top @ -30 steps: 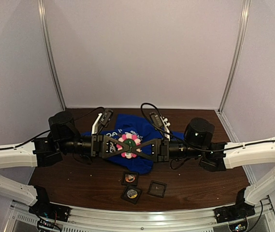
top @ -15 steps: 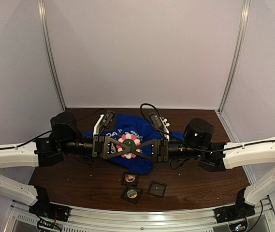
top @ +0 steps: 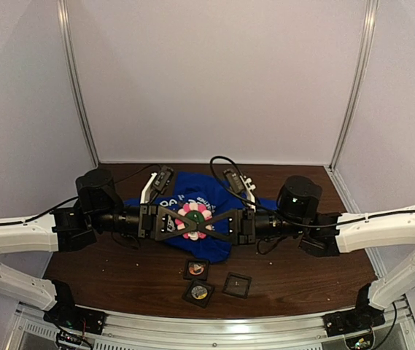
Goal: Remove the brooch from the garment
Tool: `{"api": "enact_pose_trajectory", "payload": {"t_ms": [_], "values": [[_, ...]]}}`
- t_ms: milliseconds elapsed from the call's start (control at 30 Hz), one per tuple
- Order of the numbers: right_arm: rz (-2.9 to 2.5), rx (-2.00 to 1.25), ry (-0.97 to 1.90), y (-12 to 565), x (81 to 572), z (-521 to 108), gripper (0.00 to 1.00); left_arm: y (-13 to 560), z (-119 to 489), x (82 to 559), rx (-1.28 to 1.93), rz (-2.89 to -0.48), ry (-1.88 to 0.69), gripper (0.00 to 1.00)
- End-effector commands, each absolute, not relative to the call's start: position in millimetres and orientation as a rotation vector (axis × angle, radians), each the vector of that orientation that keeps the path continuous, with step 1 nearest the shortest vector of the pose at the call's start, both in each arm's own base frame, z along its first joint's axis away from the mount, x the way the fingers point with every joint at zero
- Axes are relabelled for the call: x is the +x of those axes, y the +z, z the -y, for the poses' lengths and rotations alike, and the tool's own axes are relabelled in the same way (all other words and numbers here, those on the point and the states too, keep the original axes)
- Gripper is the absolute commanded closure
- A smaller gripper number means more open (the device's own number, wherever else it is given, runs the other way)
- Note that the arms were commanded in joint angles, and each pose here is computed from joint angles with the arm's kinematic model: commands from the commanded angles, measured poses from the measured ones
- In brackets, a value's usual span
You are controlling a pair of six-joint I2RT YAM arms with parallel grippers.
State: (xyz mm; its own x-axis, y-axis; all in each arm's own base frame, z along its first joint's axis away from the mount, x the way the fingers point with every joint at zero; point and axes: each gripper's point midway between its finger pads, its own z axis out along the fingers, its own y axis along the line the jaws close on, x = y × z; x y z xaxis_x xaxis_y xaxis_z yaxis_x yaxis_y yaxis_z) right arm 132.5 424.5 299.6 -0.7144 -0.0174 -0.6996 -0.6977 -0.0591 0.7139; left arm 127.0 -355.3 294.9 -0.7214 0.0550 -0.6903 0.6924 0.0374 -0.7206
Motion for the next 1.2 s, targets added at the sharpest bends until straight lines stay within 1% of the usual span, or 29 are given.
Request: {"api": "enact_pose_trajectory", "payload": {"t_ms": [0, 67, 233, 267, 333, 433, 600, 867, 1167], "values": [[-1.746, -0.816, 1.747, 296, 132, -423, 0.91, 312, 357, 130, 0.728, -1.771, -1.752, 1.00], [-1.731, -0.814, 1.695, 301, 135, -418, 0.74, 312, 356, 131, 0.712, -1.793, -1.740, 1.00], [-1.700, -0.810, 1.534, 301, 143, -401, 0.38, 314, 353, 128, 0.711, -1.824, -1.739, 1.00], [-1.705, -0.807, 1.505, 296, 145, -398, 0.32, 313, 352, 127, 0.720, -1.834, -1.736, 1.00], [-1.713, -0.793, 1.444, 288, 150, -394, 0.24, 313, 351, 125, 0.731, -1.842, -1.734, 1.00], [-1.749, -0.785, 1.367, 272, 157, -393, 0.19, 314, 350, 122, 0.747, -1.845, -1.740, 1.00], [-1.775, -0.834, 1.316, 256, 154, -402, 0.16, 317, 350, 118, 0.767, -1.846, -1.755, 1.00], [-1.772, -0.909, 1.320, 251, 143, -415, 0.15, 317, 353, 120, 0.767, -1.855, -1.753, 1.00], [-1.710, -0.942, 1.410, 272, 131, -419, 0.15, 307, 356, 119, 0.788, -1.886, -1.753, 1.00]]}}
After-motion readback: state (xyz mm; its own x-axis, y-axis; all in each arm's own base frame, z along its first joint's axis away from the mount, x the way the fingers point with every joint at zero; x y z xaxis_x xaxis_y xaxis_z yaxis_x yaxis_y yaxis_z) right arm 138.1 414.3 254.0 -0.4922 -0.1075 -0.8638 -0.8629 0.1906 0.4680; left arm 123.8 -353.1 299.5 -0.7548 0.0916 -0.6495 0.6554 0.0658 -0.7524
